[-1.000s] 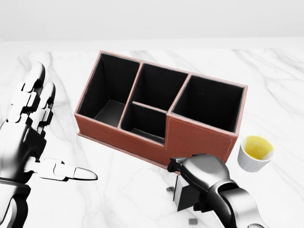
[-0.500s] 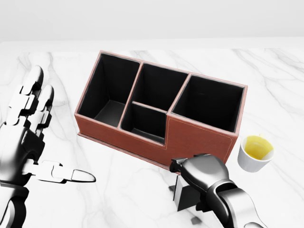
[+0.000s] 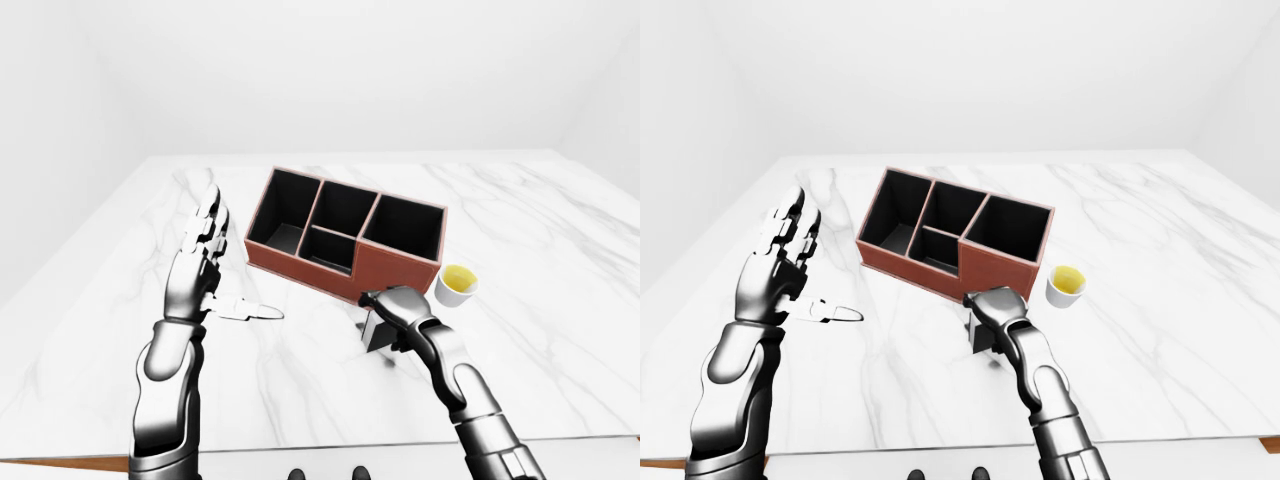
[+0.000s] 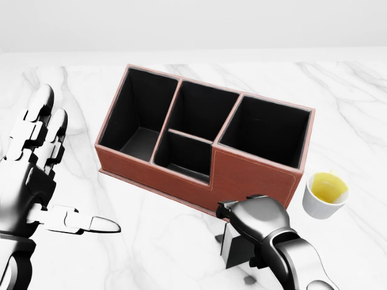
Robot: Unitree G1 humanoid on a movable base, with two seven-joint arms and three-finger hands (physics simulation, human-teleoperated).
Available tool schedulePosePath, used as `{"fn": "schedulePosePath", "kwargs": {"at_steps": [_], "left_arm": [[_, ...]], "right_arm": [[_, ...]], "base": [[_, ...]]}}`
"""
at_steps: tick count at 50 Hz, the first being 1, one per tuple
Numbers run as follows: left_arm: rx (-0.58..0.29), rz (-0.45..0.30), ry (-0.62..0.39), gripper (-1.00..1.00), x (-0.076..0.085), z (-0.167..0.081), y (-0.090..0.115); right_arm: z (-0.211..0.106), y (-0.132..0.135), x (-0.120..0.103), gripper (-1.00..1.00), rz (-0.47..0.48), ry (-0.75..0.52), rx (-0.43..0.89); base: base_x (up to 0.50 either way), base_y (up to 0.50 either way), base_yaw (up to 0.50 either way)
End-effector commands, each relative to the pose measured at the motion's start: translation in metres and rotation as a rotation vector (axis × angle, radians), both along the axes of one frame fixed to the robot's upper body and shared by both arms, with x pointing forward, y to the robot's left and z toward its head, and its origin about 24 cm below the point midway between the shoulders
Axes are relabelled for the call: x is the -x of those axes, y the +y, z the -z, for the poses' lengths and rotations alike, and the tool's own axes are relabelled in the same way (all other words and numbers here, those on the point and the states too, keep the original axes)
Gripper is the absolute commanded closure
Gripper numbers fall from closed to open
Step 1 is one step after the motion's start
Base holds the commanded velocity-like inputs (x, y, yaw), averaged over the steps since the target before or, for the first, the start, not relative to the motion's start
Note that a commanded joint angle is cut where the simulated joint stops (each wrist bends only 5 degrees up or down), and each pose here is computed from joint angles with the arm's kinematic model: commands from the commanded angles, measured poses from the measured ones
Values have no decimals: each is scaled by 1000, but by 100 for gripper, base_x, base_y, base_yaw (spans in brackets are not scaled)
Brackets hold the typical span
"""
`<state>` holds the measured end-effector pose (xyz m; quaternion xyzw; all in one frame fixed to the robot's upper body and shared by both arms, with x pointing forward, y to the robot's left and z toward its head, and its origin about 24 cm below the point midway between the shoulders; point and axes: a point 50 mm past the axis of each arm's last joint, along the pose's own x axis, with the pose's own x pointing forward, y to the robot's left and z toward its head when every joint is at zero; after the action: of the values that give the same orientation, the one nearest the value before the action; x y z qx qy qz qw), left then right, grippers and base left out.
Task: Pick up the book and place it in the right compartment of the caddy.
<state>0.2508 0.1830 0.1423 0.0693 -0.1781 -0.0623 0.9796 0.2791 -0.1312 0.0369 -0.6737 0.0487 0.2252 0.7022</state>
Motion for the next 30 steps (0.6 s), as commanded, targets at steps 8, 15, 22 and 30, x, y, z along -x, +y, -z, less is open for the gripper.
{"fn": "schedulePosePath", "kwargs": {"at_steps": [8, 15, 22, 30], "left_arm": [[-1, 1, 2, -100, 1, 0, 0], [0, 2, 2, -100, 1, 1, 0], [0, 0, -3, -100, 3, 0, 0], [7, 0, -2, -100, 4, 0, 1]], "right_arm": [[16, -3, 4, -29, 6, 54, 44], [19, -4, 5, -25, 8, 62, 55], [24, -6, 9, 73, 11, 88, 65], [17, 0, 12, 100, -1, 65, 9]], "base": [[0, 0, 0], [0, 0, 0], [0, 0, 0], [0, 0, 0]]}}
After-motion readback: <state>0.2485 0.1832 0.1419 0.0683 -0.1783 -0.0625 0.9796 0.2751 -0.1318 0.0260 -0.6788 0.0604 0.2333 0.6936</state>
